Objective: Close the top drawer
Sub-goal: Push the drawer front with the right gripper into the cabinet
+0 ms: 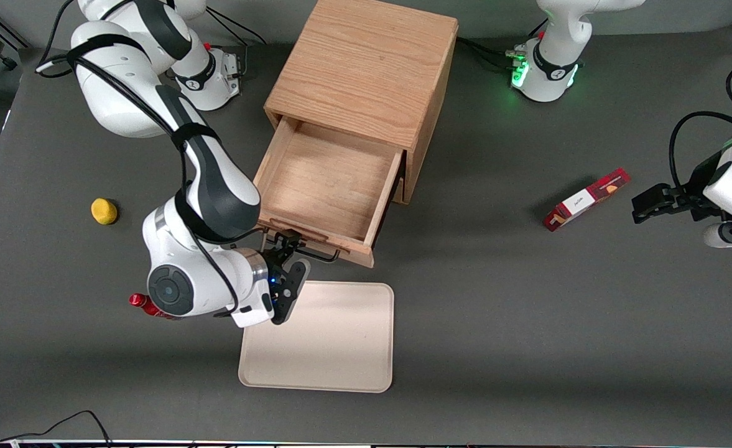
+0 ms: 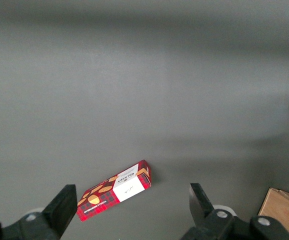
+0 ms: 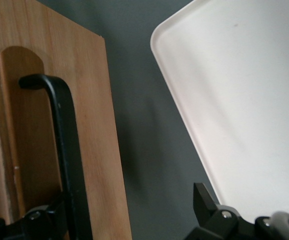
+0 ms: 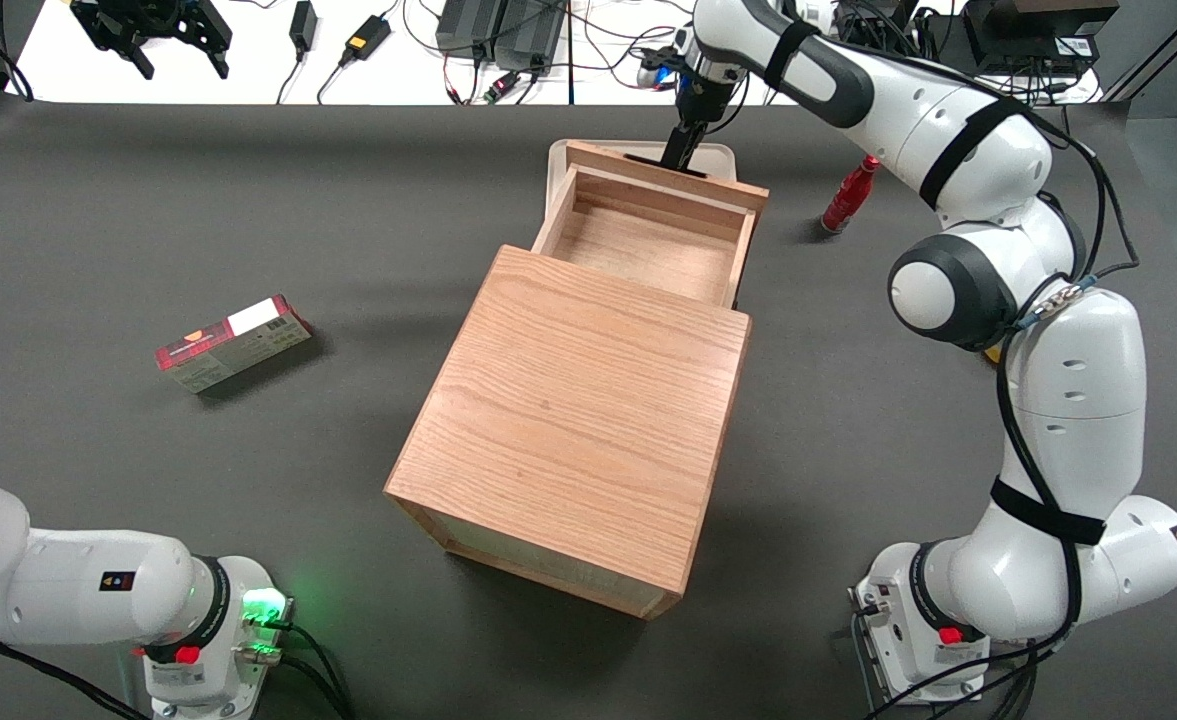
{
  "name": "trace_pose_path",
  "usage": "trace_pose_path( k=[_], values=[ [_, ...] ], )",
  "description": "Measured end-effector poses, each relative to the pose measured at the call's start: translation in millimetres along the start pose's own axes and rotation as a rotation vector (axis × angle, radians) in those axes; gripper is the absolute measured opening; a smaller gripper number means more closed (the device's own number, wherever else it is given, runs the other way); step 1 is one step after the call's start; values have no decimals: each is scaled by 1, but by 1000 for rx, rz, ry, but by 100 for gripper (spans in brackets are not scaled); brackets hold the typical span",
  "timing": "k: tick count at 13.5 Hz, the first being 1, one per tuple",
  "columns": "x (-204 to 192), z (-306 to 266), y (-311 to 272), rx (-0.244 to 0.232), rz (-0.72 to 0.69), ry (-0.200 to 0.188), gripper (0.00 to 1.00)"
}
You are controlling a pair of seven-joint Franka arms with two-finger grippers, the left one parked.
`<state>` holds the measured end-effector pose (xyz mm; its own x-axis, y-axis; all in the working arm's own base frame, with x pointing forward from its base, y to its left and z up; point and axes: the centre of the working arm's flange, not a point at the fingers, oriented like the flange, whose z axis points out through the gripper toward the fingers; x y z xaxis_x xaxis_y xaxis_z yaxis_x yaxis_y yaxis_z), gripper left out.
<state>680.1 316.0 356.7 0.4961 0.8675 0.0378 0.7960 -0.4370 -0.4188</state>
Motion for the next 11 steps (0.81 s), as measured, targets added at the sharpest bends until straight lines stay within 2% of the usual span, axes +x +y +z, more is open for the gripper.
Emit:
trace_pose_path(
  k=[7,11],
  values=[
    [13,18,-55,57,-74,-51,100],
    [8,36,-79,59,-86,-85,100]
  ],
)
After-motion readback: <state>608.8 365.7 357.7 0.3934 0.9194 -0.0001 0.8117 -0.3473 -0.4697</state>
